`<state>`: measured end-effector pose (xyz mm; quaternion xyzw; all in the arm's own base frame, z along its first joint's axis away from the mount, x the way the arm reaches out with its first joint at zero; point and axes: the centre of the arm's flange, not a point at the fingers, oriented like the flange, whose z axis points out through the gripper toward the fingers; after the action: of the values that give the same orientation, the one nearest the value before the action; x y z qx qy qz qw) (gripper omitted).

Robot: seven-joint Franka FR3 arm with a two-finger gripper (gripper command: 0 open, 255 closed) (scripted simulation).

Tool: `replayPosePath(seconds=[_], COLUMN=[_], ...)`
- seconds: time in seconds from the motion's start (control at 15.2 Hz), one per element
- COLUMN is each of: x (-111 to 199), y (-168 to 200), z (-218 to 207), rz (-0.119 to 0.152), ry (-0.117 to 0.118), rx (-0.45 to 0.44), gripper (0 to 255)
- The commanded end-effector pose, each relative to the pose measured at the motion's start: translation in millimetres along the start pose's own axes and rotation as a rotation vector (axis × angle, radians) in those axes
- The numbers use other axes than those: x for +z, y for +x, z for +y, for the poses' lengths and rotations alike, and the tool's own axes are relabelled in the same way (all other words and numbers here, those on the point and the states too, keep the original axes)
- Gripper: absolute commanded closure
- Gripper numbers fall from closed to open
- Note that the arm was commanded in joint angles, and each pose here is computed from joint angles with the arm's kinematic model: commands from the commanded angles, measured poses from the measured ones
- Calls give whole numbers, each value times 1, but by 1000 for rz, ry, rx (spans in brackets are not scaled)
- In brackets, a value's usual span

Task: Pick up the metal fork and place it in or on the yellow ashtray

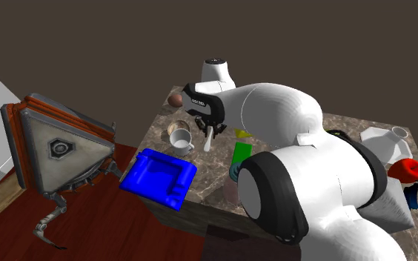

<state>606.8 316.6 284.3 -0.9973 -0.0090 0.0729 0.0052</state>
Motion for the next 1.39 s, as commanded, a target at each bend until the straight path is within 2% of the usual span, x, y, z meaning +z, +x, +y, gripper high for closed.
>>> replayPosePath(seconds=[0.0, 1.12, 1.32], x=[-12, -100, -102], y=[-1, -14, 9], z=[0, -1, 31], rz=[0, 0, 0], ry=[0, 0, 0], rx=[0, 0, 0], gripper=[255, 255, 255])
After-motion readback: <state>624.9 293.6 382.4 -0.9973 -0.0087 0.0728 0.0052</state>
